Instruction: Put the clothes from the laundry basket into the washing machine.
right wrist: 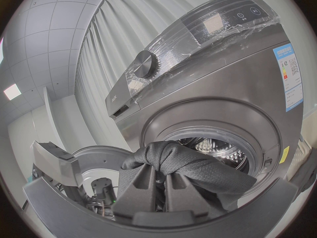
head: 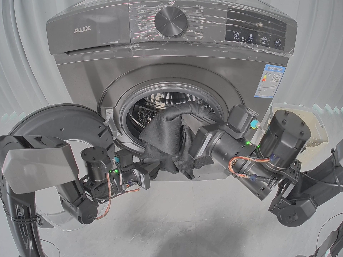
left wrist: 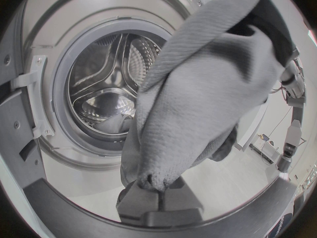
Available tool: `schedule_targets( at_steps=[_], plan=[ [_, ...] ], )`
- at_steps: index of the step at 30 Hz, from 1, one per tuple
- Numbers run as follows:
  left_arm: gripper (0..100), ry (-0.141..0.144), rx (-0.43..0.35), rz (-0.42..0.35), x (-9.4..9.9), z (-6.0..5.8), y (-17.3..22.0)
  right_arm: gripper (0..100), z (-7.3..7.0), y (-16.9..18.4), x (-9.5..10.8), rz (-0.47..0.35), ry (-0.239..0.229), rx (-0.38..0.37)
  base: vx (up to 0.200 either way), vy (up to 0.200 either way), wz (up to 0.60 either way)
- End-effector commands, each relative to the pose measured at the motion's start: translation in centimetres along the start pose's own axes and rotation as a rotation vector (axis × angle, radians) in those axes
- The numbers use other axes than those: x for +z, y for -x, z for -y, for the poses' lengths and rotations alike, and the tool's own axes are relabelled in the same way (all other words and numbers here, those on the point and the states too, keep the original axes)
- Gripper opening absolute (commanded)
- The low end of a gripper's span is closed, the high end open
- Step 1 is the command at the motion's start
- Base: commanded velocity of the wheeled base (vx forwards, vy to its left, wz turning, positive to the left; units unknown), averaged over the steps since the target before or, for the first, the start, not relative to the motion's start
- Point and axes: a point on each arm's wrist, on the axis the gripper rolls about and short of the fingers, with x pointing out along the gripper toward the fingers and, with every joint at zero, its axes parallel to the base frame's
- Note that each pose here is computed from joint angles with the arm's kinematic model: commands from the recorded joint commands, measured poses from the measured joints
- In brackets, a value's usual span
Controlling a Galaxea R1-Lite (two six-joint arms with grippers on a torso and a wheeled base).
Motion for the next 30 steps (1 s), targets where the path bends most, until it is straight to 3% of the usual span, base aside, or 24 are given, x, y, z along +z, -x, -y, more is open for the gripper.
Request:
schedule_targets(
  at_steps=[1,7,8,12,13,22,30],
  plan=[
    [0,-0.005,-0.016,-0.019,-0.4,1.2,2.0,0,1.2,-0.6,-1.0,-0.024,0.014,-0.037,0.0,0.0,0.0],
    [0,-0.005,-0.043,-0.045,0.5,3.0,5.2,0,2.0,-0.6,-1.8,-0.053,0.023,-0.062,0.0,0.0,0.0],
    [0,-0.008,-0.06,-0.031,1.2,3.7,5.9,0,2.2,-0.3,-2.2,-0.069,0.026,-0.066,0.0,0.0,0.0],
    [0,-0.016,-0.083,-0.004,2.1,4.6,6.3,0,2.4,-0.3,-2.6,-0.083,0.028,-0.073,0.0,0.0,0.0],
    [0,-0.022,-0.099,0.018,2.6,5.1,6.5,100,2.7,-0.3,-2.6,-0.087,0.03,-0.083,0.0,0.0,0.0],
    [0,-0.045,-0.109,0.111,4.7,5.2,5.4,100,3.7,2.0,-5.1,-0.225,0.065,-0.115,0.0,0.0,0.0],
    [0,-0.043,-0.103,0.148,5.4,4.8,4.6,100,4.3,3.3,-6.1,-0.298,0.08,-0.135,0.0,0.0,0.0]
  ],
)
